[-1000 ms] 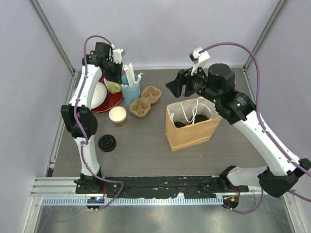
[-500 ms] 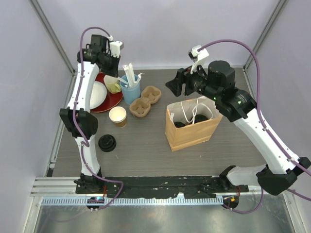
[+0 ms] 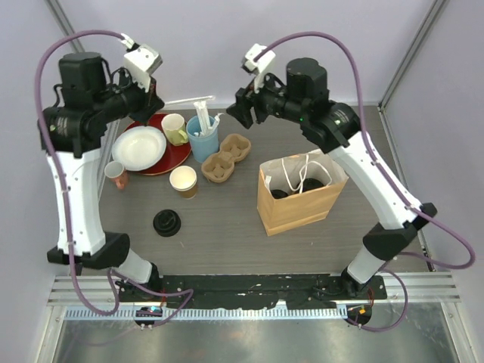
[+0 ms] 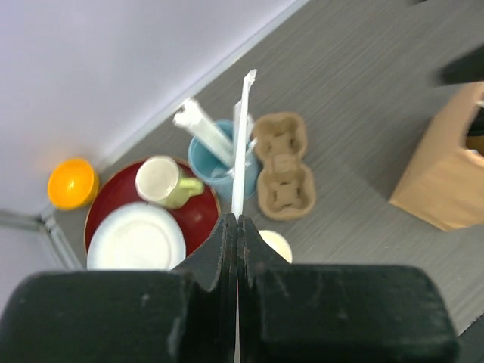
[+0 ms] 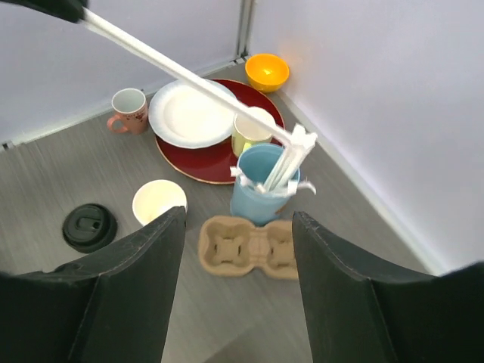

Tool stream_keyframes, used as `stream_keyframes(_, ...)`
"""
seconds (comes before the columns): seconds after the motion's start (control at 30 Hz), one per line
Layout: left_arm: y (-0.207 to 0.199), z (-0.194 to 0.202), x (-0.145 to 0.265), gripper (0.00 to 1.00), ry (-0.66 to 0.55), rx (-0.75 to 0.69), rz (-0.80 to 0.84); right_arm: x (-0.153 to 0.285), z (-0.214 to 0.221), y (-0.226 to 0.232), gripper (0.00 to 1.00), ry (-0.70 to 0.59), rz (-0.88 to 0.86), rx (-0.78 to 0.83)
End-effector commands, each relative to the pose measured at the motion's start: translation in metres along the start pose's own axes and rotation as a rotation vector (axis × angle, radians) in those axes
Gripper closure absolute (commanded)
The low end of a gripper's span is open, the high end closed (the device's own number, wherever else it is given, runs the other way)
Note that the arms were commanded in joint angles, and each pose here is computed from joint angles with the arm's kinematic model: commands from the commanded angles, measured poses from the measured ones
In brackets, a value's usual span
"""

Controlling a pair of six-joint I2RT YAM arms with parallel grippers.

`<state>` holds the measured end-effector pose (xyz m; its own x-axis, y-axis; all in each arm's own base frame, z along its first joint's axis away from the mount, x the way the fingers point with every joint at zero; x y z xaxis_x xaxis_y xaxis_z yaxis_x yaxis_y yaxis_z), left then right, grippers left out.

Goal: Pack the takeout coffee

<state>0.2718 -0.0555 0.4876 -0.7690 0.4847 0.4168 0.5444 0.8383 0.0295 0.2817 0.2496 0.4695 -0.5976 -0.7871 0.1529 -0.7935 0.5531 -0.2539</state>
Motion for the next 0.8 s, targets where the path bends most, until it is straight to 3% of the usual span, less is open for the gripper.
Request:
stream_keyframes(0.0,-0.028,0.001,0.015,1.0,-0.021,-0.009,0.248,-0.026,-0.02,0.012,0.36,-0.056,-0.102,0.238)
stream_keyframes(0.13,-0.042,0.008,0.017,1.0,0.003,0.032,0.373,-0.038,-0.04,0.03,0.33,-0.106,-0.137,0.328)
stream_keyframes(0.33,-0.056,0.011,0.018,1.0,0.021,0.047,0.479,-0.042,-0.028,0.051,0.34,-0.08,-0.302,0.353)
stream_keyframes(0.4,-0.057,0.011,0.019,1.0,0.023,0.029,0.49,-0.042,-0.024,0.055,0.39,-0.059,-0.319,0.343)
stream_keyframes(0.53,-0.064,0.014,0.023,1.0,0.024,0.01,0.564,-0.043,-0.022,0.055,0.62,-0.03,-0.294,0.353)
stream_keyframes(0.7,-0.07,0.008,0.026,1.0,-0.012,0.034,0.633,-0.048,-0.02,0.054,0.65,-0.01,-0.276,0.35)
stream_keyframes(0.77,-0.07,0.007,0.026,1.0,-0.016,0.045,0.636,-0.048,-0.02,0.053,0.72,-0.002,-0.255,0.337)
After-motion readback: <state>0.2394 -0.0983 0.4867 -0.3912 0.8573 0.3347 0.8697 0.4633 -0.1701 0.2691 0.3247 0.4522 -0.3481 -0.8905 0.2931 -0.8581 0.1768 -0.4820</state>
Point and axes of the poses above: each gripper's point midway between its finger pads, its own x axis back along the fingers, its own y axis along the line the jaws close on, z = x × y, the point moved 9 cm from there along x, back along the fingers, and after that the axes turned 9 degrees about x, right-handed, at the moved point
